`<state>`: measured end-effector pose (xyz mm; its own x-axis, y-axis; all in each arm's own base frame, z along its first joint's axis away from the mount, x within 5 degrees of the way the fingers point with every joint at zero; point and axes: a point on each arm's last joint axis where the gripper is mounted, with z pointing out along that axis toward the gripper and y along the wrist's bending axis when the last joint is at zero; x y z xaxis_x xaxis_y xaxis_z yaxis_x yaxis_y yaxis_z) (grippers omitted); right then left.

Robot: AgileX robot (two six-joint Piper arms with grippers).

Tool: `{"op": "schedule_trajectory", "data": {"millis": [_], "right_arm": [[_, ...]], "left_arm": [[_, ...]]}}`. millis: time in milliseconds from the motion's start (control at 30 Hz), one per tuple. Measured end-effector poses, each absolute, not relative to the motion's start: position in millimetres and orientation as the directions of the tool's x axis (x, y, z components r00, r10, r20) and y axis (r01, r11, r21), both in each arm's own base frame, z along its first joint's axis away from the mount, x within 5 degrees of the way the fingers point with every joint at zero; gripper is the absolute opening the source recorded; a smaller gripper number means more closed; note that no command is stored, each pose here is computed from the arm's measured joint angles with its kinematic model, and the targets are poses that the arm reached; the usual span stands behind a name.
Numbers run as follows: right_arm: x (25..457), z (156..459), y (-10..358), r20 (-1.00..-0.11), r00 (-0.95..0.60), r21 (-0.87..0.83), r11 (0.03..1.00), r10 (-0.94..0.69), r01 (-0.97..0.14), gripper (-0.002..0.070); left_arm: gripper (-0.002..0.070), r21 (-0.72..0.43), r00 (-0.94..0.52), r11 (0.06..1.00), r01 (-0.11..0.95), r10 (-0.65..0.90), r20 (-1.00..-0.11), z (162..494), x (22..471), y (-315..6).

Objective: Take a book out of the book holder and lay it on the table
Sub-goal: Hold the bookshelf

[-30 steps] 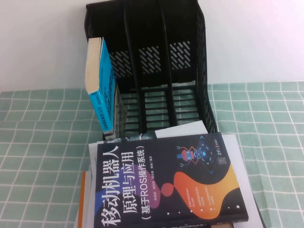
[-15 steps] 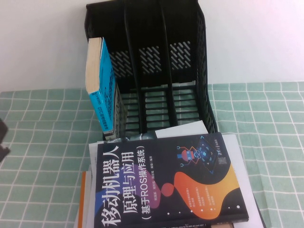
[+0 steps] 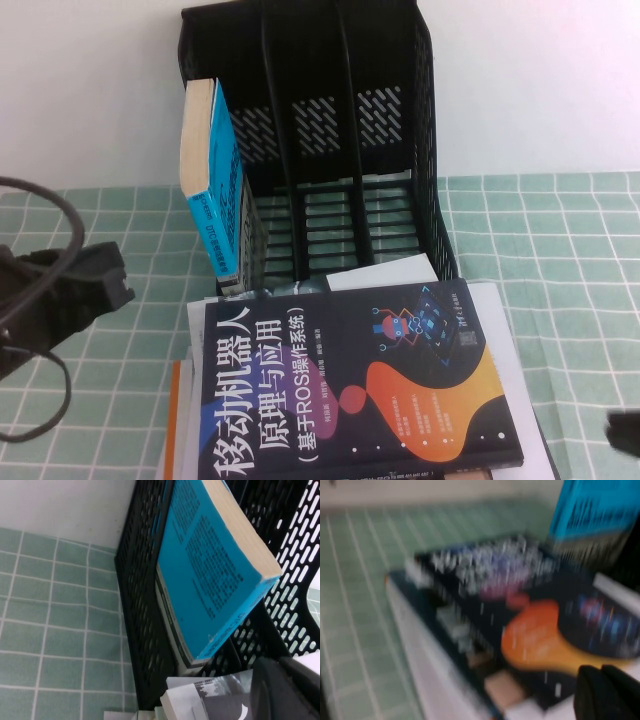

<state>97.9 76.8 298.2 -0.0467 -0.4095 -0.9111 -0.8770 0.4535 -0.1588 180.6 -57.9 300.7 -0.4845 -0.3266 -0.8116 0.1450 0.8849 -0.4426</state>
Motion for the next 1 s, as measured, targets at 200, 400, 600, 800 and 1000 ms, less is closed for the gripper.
{"op": "schedule_trajectory", "data": {"millis": [200, 400, 600, 800, 1000], "right_arm": [[115, 278, 29, -0.522, -0.571, -0.164, 0.732, -0.633, -0.661, -0.0002], [136, 286, 22, -0.778, -0.329, -0.399, 0.825, -0.536, -0.4, -0.0002], [144, 275, 24, -0.88, -0.138, -0.413, 0.876, -0.454, -0.248, -0.0002], [144, 278, 58, -0.823, 0.093, -0.551, 0.749, -0.56, -0.368, -0.0002], [141, 281, 111, -0.809, 0.334, -0.584, 0.594, -0.484, -0.553, -0.0002]], "left_arm": [[-0.0003, -0.448, -0.484, 0.883, 0.14, -0.334, -0.809, 302, 184, -59], [-0.0003, -0.481, -0.489, 0.867, 0.128, -0.367, -0.791, 302, 184, -59], [-0.0003, -0.509, -0.491, 0.853, 0.117, -0.396, -0.776, 302, 184, -60], [-0.0003, -0.516, -0.486, 0.848, 0.122, -0.402, -0.776, 303, 190, -64], [-0.0002, -0.508, -0.503, 0.857, 0.089, -0.401, -0.766, 290, 205, -68]]}}
